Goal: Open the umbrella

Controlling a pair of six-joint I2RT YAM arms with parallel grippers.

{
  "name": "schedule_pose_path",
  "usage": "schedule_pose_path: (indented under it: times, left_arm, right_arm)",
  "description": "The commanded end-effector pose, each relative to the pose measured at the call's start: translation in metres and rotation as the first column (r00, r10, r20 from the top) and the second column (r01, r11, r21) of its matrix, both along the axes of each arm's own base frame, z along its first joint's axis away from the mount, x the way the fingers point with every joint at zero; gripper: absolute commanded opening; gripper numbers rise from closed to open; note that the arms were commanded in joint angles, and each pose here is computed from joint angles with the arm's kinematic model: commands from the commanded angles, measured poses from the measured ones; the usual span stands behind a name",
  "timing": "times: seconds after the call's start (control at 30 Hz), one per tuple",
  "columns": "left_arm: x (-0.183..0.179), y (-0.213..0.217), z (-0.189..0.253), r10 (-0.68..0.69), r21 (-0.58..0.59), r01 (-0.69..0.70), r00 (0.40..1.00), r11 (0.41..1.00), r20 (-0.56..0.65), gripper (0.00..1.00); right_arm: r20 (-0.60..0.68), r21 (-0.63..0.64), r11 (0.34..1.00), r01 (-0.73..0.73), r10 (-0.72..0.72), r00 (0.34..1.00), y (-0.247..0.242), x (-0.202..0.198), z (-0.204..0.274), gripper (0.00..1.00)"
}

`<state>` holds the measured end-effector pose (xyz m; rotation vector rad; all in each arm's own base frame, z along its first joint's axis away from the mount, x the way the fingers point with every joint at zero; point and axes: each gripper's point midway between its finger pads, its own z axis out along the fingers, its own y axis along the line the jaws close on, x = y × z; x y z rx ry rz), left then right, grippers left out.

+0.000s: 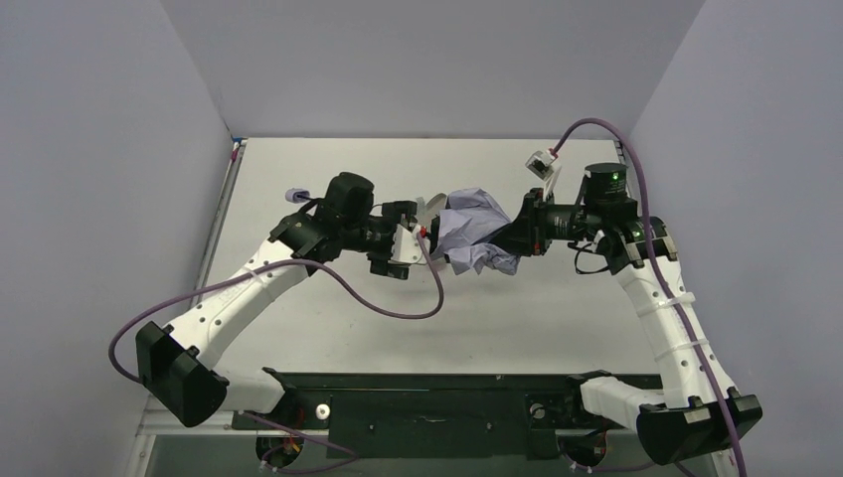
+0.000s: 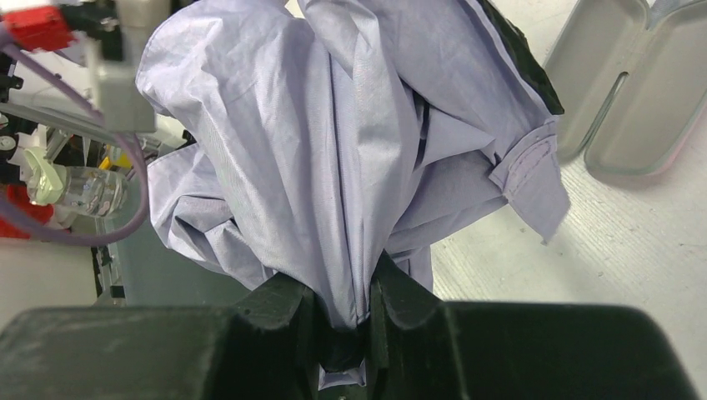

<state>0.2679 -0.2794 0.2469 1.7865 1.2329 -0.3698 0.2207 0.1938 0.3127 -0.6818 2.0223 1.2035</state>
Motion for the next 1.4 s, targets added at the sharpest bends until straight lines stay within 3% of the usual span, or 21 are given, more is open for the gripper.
schedule_pose_path:
  times: [0.0, 0.07, 0.17, 0.33, 0.43, 0.5, 0.53, 0.57, 0.6, 0.63, 0.67, 0.7, 0.73, 0.77, 0.87, 0.93, 1.03, 1.1, 1.23, 1.37]
  left_arm:
    - [-0.007, 0.023, -0.014, -0.056, 0.042, 0.056, 0.998, 0.998, -0.007, 0.78]
    - [-0.006, 0.026, -0.013, -0.058, 0.030, 0.058, 0.998, 0.998, 0.016, 0.70]
    - [-0.001, 0.018, -0.006, -0.049, -0.016, 0.050, 0.998, 0.999, 0.050, 0.46]
    - [0.000, 0.002, -0.019, -0.046, 0.019, 0.045, 0.995, 0.999, 0.094, 0.30]
    - [0.000, -0.005, -0.020, -0.023, 0.005, 0.023, 0.997, 1.000, 0.074, 0.02]
    - [-0.001, -0.011, -0.015, 0.009, -0.030, -0.008, 1.000, 1.000, 0.030, 0.00]
    - [-0.001, -0.013, -0.010, 0.054, -0.067, -0.056, 0.998, 0.996, -0.031, 0.00]
    - [0.003, -0.019, -0.002, 0.074, -0.112, -0.080, 0.996, 0.990, -0.053, 0.00]
    - [0.009, -0.020, 0.004, 0.141, -0.164, -0.165, 0.978, 0.973, -0.151, 0.00]
    - [0.017, -0.024, 0.017, 0.162, -0.225, -0.201, 0.970, 0.953, -0.180, 0.00]
    - [0.029, -0.021, 0.024, 0.227, -0.269, -0.312, 0.925, 0.911, -0.303, 0.00]
    - [0.047, -0.015, 0.037, 0.259, -0.323, -0.372, 0.903, 0.870, -0.343, 0.00]
    - [0.057, -0.016, 0.045, 0.283, -0.346, -0.470, 0.836, 0.812, -0.471, 0.00]
    - [0.079, -0.006, 0.066, 0.301, -0.401, -0.526, 0.812, 0.750, -0.501, 0.00]
    - [0.125, 0.010, 0.085, 0.284, -0.409, -0.729, 0.623, 0.549, -0.729, 0.00]
    - [0.151, 0.026, 0.094, 0.293, -0.386, -0.807, 0.539, 0.446, -0.789, 0.00]
    - [0.153, 0.017, 0.113, 0.270, -0.416, -0.802, 0.553, 0.429, -0.788, 0.00]
    - [0.142, 0.000, 0.140, 0.192, -0.484, -0.768, 0.596, 0.419, -0.780, 0.00]
    - [0.172, 0.029, 0.197, 0.153, -0.591, -0.784, 0.619, 0.192, -0.771, 0.00]
    - [0.169, 0.022, 0.228, 0.138, -0.676, -0.723, 0.690, 0.142, -0.710, 0.00]
  right_arm:
    - [0.145, 0.050, 0.997, -0.058, 0.050, 0.988, 0.001, -0.014, 0.038, 0.00]
    - [0.145, 0.045, 0.997, -0.057, 0.050, 0.988, 0.000, -0.015, 0.037, 0.00]
    - [0.135, 0.049, 0.996, -0.069, 0.062, 0.989, 0.001, -0.016, 0.037, 0.00]
    - [0.113, 0.057, 0.992, -0.111, 0.104, 0.988, 0.009, -0.022, 0.039, 0.00]
    - [0.109, 0.053, 0.993, -0.101, 0.095, 0.989, 0.011, -0.022, 0.042, 0.00]
    - [0.105, 0.051, 0.996, -0.077, 0.071, 0.992, 0.010, -0.017, 0.047, 0.00]
    - [0.122, 0.054, 0.997, -0.061, 0.054, 0.991, 0.008, -0.013, 0.055, 0.13]
    - [0.109, 0.057, 0.998, -0.037, 0.031, 0.994, 0.007, -0.005, 0.057, 0.36]
    - [0.148, 0.065, 0.998, -0.004, -0.006, 0.989, 0.001, 0.003, 0.073, 0.46]
    - [0.143, 0.069, 0.997, 0.025, -0.035, 0.989, -0.002, 0.015, 0.079, 0.69]
    - [0.188, 0.082, 0.993, 0.088, -0.102, 0.977, -0.015, 0.029, 0.099, 0.75]
    - [0.172, 0.100, 0.986, 0.132, -0.147, 0.974, -0.023, 0.045, 0.106, 0.79]
    - [0.206, 0.125, 0.972, 0.197, -0.220, 0.954, -0.042, 0.059, 0.128, 0.80]
    - [0.179, 0.154, 0.950, 0.273, -0.298, 0.938, -0.062, 0.079, 0.135, 0.81]
    - [0.143, 0.220, 0.900, 0.376, -0.411, 0.900, -0.095, 0.101, 0.156, 0.82]
    - [0.130, 0.233, 0.872, 0.430, -0.466, 0.875, -0.113, 0.112, 0.152, 0.82]
    - [0.140, 0.240, 0.855, 0.459, -0.499, 0.855, -0.118, 0.108, 0.144, 0.81]
    - [0.146, 0.241, 0.846, 0.475, -0.516, 0.844, -0.116, 0.103, 0.132, 0.81]
    - [0.122, 0.229, 0.840, 0.492, -0.527, 0.841, -0.104, 0.090, 0.098, 0.80]
    - [0.119, 0.199, 0.856, 0.477, -0.504, 0.855, -0.075, 0.079, 0.077, 0.80]
